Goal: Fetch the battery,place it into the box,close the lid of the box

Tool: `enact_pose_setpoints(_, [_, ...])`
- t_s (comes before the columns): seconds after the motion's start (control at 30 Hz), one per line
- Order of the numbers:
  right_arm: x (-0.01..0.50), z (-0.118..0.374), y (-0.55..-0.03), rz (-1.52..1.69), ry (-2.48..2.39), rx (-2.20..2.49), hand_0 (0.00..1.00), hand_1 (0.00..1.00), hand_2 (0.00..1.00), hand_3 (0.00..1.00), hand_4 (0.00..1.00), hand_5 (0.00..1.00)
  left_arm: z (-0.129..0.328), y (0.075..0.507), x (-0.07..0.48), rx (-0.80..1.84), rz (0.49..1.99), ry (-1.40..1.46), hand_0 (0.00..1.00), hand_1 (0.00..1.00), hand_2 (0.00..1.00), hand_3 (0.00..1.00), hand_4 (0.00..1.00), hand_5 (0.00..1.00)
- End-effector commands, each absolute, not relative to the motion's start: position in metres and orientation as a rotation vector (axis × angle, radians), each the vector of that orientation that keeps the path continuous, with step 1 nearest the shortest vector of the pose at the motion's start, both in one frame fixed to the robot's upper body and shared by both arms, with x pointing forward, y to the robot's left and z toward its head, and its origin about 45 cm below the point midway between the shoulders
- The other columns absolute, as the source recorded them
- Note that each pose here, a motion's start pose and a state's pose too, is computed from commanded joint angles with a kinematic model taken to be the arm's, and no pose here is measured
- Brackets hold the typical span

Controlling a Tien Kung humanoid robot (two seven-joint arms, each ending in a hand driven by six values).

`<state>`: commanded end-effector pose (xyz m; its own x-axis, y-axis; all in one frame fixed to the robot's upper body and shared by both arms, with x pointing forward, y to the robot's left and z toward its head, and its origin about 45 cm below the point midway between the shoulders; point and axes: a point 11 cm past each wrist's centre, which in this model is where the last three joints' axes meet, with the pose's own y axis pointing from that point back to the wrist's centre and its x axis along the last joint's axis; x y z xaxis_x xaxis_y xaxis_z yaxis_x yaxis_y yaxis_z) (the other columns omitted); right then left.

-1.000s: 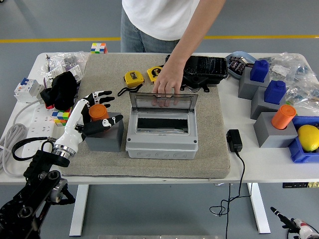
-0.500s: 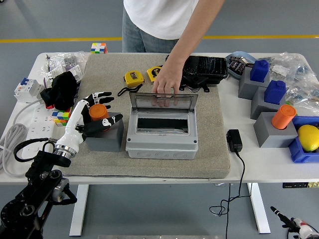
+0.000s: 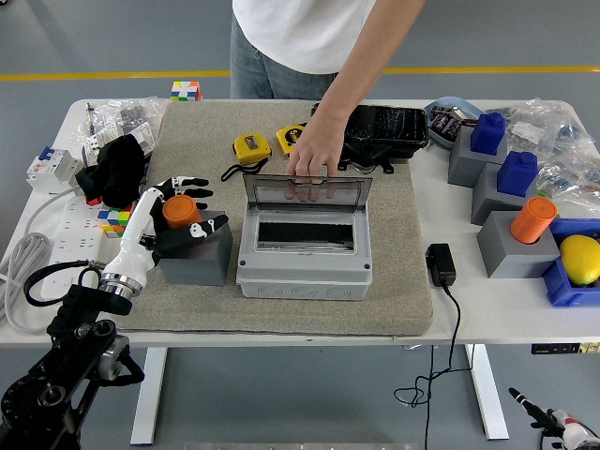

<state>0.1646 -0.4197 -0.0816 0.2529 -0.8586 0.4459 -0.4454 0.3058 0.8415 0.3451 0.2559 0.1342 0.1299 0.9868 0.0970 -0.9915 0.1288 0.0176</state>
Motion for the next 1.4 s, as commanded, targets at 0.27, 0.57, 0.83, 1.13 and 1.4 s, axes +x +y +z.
enact_pose_setpoints(0.27, [0.1655, -0.0815, -0.4192, -0.434, -1.374, 1.320, 0.899, 0.882, 0.820, 0.859, 0.998, 0.998, 0.1345, 0.2551, 0.3453, 0.083, 1.442, -0.069, 0.396, 0.556, 0.426, 0.483, 0.998, 0.026])
enact_pose_setpoints(0.57, [0.1657, -0.0815, -0.4192, -0.433, -1.372, 1.321, 0.900, 0.883, 0.820, 0.858, 0.998, 0.998, 0.1364, 0.2523, 0.3449, 0.087, 1.437, -0.084, 0.378, 0.562, 0.418, 0.470, 0.998, 0.025])
enact_pose_setpoints(0.83, [0.1650, -0.0817, -0.4193, -0.431, -1.367, 1.320, 0.901, 0.883, 0.820, 0.859, 0.998, 0.998, 0.1400, 0.2501, 0.3443, 0.085, 1.431, -0.099, 0.374, 0.561, 0.415, 0.461, 0.998, 0.026])
enact_pose_setpoints(1.13, [0.1648, -0.0817, -0.4196, -0.430, -1.366, 1.320, 0.902, 0.883, 0.820, 0.859, 0.998, 0.998, 0.1409, 0.2468, 0.3431, 0.081, 1.425, -0.102, 0.387, 0.571, 0.411, 0.457, 0.998, 0.026])
enact_pose_setpoints(1.4, [0.1653, -0.0814, -0.4198, -0.429, -1.367, 1.319, 0.902, 0.883, 0.820, 0.858, 0.998, 0.998, 0.1385, 0.2468, 0.3421, 0.084, 1.427, -0.096, 0.385, 0.571, 0.409, 0.456, 0.998, 0.027])
